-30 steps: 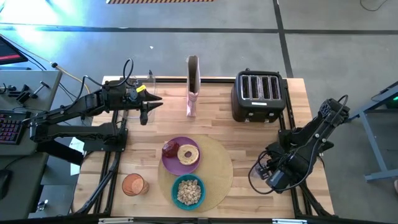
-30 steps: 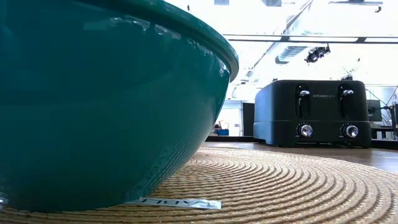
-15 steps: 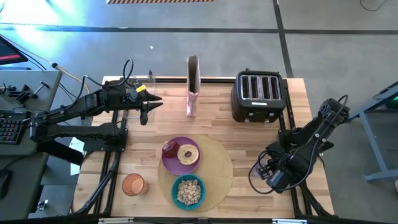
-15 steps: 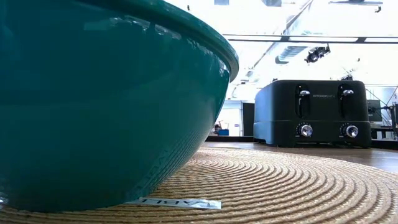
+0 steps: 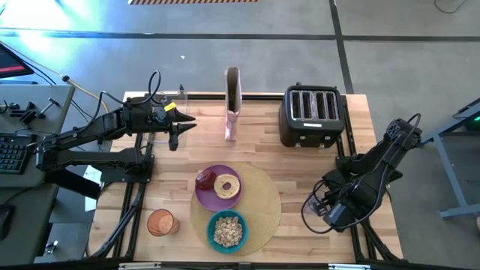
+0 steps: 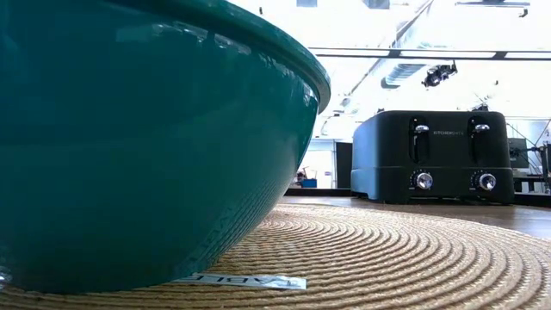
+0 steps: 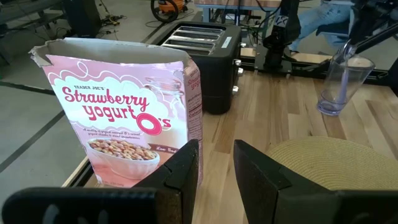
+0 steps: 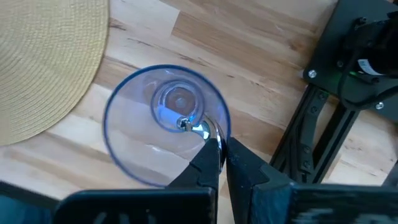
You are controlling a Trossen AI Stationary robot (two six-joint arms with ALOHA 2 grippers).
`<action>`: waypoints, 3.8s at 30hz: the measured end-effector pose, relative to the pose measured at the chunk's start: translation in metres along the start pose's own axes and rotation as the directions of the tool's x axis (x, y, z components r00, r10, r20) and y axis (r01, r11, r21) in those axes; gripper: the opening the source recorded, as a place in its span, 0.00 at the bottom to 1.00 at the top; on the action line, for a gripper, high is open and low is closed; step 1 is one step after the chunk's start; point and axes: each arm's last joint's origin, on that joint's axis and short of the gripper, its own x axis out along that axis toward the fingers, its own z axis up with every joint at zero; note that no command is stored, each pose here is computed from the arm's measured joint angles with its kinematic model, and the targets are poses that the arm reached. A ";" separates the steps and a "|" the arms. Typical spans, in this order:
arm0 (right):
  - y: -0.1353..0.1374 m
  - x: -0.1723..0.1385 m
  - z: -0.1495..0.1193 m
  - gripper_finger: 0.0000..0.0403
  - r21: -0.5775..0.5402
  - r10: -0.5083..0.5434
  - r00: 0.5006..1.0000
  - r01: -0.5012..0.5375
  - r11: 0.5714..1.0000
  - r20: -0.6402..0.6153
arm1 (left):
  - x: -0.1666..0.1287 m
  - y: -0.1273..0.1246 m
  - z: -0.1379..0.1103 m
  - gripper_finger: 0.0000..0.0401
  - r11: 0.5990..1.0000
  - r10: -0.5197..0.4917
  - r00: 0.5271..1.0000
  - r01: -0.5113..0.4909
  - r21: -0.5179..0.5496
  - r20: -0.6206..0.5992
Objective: Arrange a breakfast setting
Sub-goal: Put the purple spoon on the brown placemat to the left of the blue bowl
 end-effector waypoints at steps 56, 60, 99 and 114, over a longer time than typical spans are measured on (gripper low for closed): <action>-0.033 -0.039 0.021 0.00 -0.014 0.189 0.979 -0.191 0.982 -0.076 | 0.000 0.000 0.000 0.22 1.000 0.000 1.000 0.000 0.000 0.000; -0.043 -0.045 0.026 0.00 -0.021 0.227 0.970 -0.230 0.973 -0.092 | 0.000 0.000 0.000 0.22 1.000 0.000 1.000 0.000 0.000 0.000; -0.062 -0.062 0.063 0.00 -0.137 0.440 0.897 -0.431 0.892 0.037 | 0.000 0.000 0.000 0.22 1.000 0.000 1.000 0.000 0.000 0.000; 0.015 -0.042 0.093 0.00 -0.357 0.499 0.865 -0.482 0.800 -0.050 | 0.000 0.000 0.000 0.22 1.000 0.000 1.000 0.000 0.000 0.000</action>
